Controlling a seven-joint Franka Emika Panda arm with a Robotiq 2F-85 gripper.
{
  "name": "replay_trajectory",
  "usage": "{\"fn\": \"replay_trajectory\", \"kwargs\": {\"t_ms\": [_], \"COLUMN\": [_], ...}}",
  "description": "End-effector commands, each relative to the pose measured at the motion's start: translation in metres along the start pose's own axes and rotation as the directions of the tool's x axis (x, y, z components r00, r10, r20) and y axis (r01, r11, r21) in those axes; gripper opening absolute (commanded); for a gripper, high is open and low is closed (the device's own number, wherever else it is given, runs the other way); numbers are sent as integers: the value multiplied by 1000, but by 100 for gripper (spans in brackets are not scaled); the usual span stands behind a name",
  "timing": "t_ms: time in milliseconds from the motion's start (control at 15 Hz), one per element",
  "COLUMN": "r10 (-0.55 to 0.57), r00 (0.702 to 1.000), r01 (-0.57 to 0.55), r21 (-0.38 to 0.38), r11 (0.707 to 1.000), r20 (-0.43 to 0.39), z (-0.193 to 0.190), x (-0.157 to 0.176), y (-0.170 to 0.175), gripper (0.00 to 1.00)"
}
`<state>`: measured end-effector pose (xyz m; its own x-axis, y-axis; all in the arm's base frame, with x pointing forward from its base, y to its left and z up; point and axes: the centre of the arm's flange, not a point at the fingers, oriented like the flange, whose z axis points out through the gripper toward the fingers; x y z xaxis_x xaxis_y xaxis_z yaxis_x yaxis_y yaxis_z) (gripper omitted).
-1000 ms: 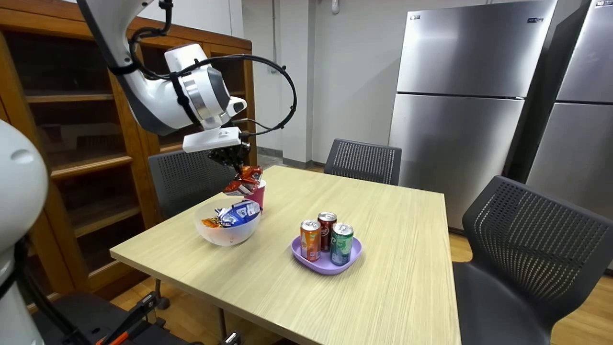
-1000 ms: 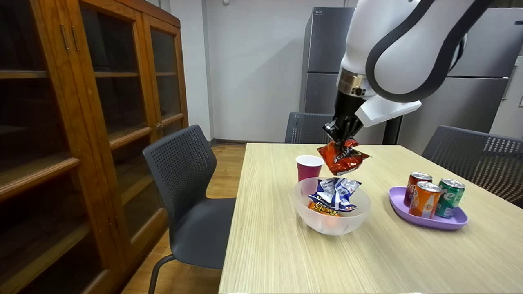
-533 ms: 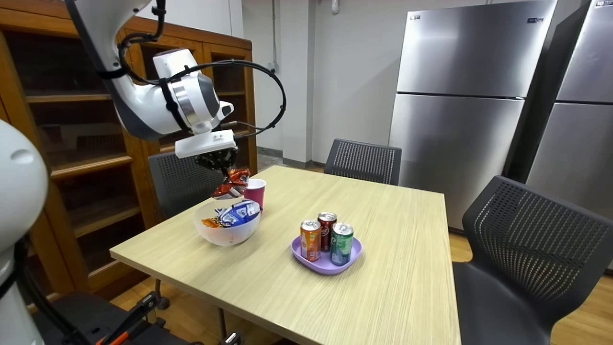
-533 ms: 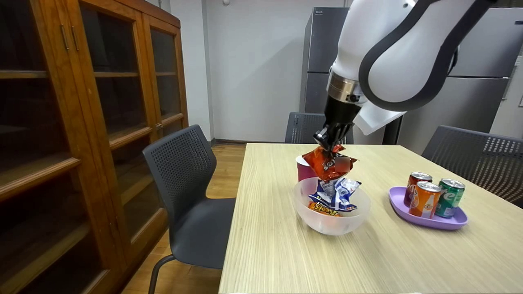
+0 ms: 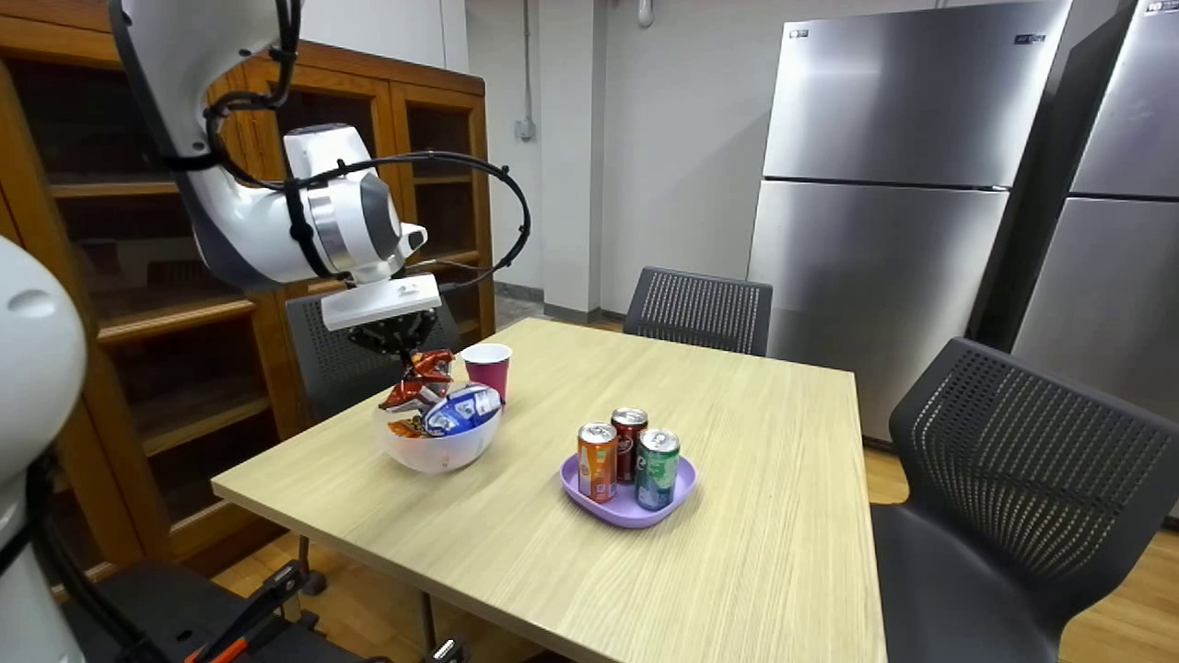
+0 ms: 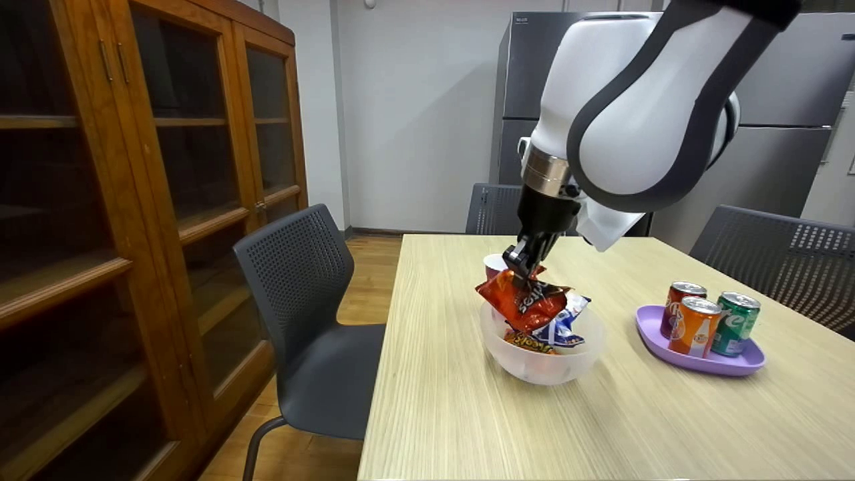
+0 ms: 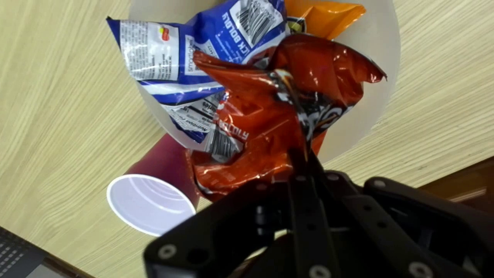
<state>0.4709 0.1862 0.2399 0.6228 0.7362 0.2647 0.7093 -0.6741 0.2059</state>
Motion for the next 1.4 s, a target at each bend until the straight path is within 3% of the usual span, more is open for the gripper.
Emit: {"fn": "replay_trajectory", "kwargs": {"t_ms": [0, 467, 933, 1000, 1067, 1333], "r10": [-12, 27, 52, 54, 56, 66], "r00": [1000, 998, 998, 998, 998, 998], "r01": [12, -29, -54, -56, -58, -66], "r21": [23, 42, 43, 41, 41, 31], "r11": [1000, 999, 998, 998, 997, 997], "r20": [17, 56, 41, 36, 32, 16], "z": [7, 26, 21, 19, 16, 9], "x": [0, 0, 3, 2, 1, -1], "y": [11, 17, 20, 21, 21, 23], "gripper": [0, 0, 0, 26, 27, 55]}}
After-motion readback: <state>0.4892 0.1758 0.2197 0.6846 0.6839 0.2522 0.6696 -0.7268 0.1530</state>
